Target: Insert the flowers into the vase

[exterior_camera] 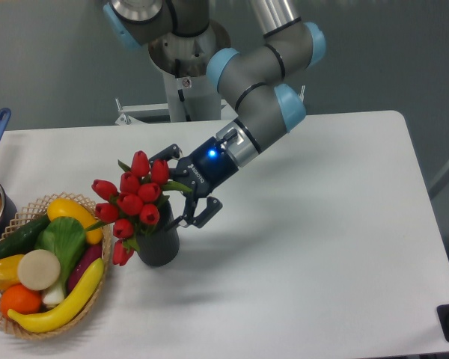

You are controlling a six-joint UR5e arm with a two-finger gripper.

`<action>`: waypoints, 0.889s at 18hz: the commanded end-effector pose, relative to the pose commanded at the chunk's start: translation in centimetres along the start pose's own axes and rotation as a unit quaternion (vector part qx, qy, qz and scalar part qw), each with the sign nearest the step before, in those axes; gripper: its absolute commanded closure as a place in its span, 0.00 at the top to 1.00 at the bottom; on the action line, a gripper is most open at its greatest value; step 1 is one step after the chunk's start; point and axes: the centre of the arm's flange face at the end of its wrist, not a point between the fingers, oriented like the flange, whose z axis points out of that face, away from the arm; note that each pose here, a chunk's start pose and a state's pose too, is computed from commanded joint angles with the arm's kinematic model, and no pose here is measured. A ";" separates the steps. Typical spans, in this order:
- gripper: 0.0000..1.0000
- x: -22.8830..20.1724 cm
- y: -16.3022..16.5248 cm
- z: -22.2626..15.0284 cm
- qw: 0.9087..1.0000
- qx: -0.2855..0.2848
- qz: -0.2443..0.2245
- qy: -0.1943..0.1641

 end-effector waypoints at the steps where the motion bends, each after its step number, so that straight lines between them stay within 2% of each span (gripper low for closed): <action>1: 1.00 -0.1 0.1 -0.3 1.000 -0.016 0.003 -0.003; 5: 1.00 -1.1 -2.5 -3.8 0.996 -0.067 0.039 -0.044; 7: 1.00 -2.1 -4.3 -6.1 0.987 -0.127 0.067 -0.073; 9: 1.00 -3.6 -5.3 -8.6 0.974 -0.187 0.078 -0.105; 13: 1.00 -5.6 -7.3 -12.8 0.964 -0.203 0.089 -0.149; 16: 1.00 -7.5 -9.8 -17.1 0.947 -0.237 0.106 -0.191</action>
